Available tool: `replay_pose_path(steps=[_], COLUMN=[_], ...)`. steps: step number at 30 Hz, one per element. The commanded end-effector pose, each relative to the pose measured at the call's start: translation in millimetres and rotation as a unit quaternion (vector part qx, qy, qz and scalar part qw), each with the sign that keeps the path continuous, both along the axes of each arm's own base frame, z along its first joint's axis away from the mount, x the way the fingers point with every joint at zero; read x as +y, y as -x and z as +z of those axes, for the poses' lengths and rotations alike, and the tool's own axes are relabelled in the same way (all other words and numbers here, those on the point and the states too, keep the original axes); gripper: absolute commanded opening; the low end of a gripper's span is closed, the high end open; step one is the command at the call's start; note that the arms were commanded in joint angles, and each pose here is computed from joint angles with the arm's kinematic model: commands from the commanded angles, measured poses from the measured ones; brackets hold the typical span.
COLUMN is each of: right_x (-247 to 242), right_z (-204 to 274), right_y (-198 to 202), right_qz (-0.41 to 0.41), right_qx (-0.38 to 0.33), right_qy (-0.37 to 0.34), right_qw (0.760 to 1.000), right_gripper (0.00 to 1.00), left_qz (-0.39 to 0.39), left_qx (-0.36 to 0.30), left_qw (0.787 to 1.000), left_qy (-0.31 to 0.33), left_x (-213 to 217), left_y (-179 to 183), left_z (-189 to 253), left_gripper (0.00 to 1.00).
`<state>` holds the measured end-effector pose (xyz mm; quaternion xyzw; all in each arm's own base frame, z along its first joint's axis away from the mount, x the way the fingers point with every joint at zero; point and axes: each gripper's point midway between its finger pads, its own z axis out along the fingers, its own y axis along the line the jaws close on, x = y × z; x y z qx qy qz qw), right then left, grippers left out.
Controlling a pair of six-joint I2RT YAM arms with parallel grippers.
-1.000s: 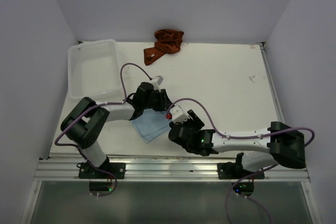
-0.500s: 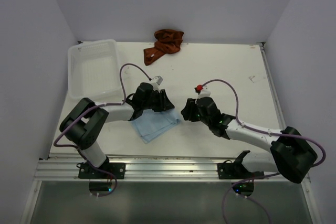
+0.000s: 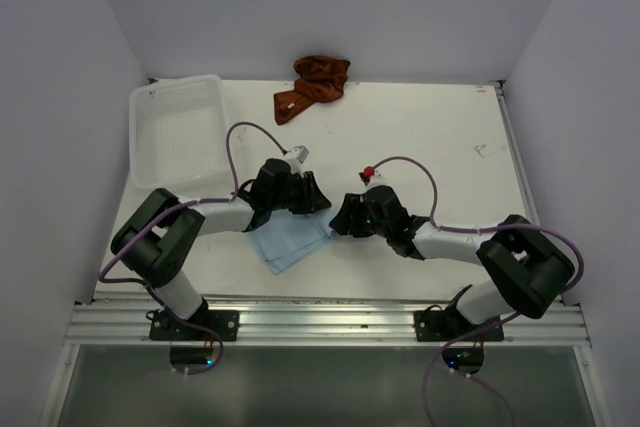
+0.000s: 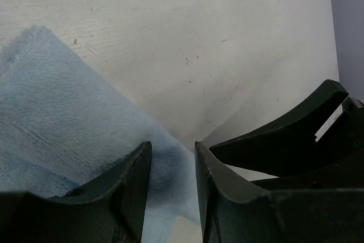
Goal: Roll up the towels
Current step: Roll the towel
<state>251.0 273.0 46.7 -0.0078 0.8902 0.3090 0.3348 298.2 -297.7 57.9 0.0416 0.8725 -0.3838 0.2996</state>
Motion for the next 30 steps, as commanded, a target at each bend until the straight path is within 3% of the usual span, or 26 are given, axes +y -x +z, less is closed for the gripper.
replay_pose_path(steps=[1,6,12,15,24,30], right_x=[14.1,14.2,14.5,17.7,22.8,0.0], right_z=[8.0,-2.0,-11.8,-12.9,-4.9,8.1], right_y=[-3.4,3.8,11.7,14.2,11.1,-2.2], right_qz=[0.014,0.024,0.033,0.042,0.052,0.025], right_qx=[-0.006,0.007,0.017,0.02,0.007,-0.034], right_qy=[-0.032,-0.032,-0.034,-0.037,-0.029,0.037], right_qw=[0.999,0.999,0.999,0.998,0.998,0.998], right_gripper=[0.52,0.51,0.43,0.36,0.0,0.0], left_qz=[0.007,0.01,0.012,0.014,0.014,0.016], left_qx=[-0.013,-0.015,-0.016,-0.015,-0.027,-0.059], left_qw=[1.0,1.0,1.0,1.0,1.0,0.998], left_qy=[-0.008,-0.009,-0.008,-0.009,-0.007,-0.004], left_x=[7.5,9.3,10.2,10.9,8.8,5.6], left_y=[-0.8,-0.3,0.3,0.5,-4.6,-18.0], left_z=[2.5,2.9,3.4,2.5,14.7,47.8], left_gripper=[0.41,0.41,0.41,0.41,0.41,0.41])
